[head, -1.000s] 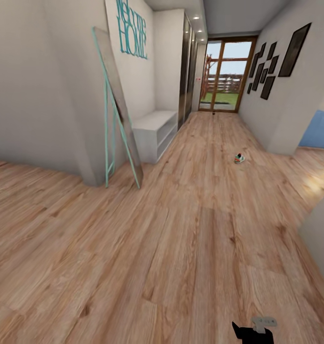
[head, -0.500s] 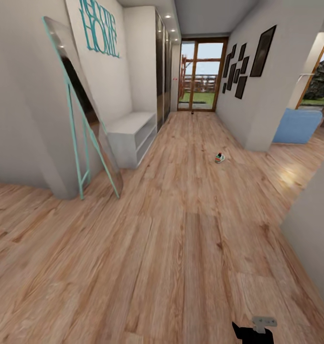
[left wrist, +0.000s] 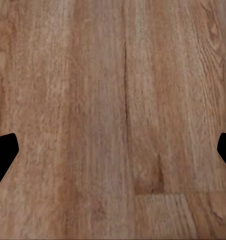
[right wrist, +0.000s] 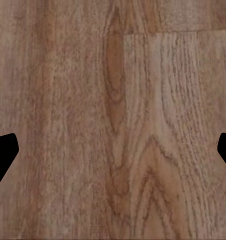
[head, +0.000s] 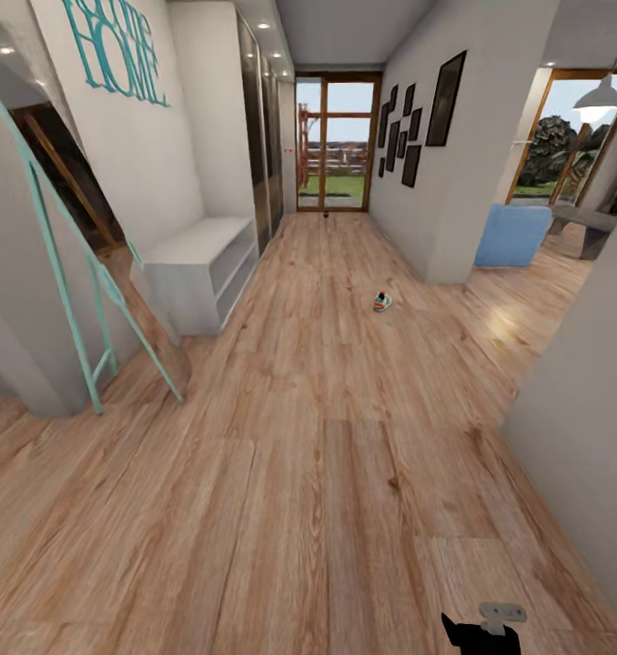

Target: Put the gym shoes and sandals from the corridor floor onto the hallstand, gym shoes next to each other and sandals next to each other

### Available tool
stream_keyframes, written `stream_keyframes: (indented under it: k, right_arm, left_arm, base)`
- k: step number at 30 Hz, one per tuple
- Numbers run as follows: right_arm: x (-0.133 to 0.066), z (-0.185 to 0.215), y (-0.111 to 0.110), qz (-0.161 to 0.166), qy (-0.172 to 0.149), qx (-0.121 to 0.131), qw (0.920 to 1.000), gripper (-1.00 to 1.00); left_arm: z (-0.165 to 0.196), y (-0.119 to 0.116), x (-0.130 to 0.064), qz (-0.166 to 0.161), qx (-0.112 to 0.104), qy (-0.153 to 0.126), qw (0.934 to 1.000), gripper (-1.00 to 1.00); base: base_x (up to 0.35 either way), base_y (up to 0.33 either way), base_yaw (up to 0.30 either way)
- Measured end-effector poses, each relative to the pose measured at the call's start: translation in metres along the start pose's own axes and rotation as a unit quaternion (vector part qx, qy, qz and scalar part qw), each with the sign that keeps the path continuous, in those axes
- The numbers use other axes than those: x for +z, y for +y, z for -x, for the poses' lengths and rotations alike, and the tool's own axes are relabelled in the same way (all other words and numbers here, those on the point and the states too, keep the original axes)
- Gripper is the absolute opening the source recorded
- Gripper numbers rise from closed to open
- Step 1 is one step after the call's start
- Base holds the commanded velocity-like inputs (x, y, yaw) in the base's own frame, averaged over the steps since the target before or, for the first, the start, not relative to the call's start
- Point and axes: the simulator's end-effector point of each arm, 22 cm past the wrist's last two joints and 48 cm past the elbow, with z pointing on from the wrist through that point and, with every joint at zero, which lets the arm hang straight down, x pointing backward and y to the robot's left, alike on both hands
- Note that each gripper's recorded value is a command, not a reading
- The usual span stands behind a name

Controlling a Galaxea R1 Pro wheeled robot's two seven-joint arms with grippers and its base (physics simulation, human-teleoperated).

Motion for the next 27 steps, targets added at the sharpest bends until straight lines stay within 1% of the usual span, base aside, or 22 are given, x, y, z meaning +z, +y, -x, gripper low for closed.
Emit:
stream_keyframes:
  k: [4,8,27]
  right_arm:
    - [0.0,0.0,-0.0003,0.0,0.0,0.0,1.0,1.0]
    - [0.0,0.0,0.0001,0.0,0.0,0.0,1.0,1.0]
    - [0.0,0.0,0.0012,0.002,0.0,-0.001,1.0,1.0]
  left_arm:
    - [-0.0001,-0.0001,0.0,0.0,0.0,0.0,1.0,1.0]
    - [-0.0002,-0.0001,-0.0001,0.0,0.0,0.0,1.0,1.0]
    - [-0.0004,0.0,-0.0002,0.0,-0.001,0.0,1.0,1.0]
  base:
    - [0.336,0.0,-0.212]
    - [0.336,0.0,-0.081]
    - [0.336,0.0,-0.008]
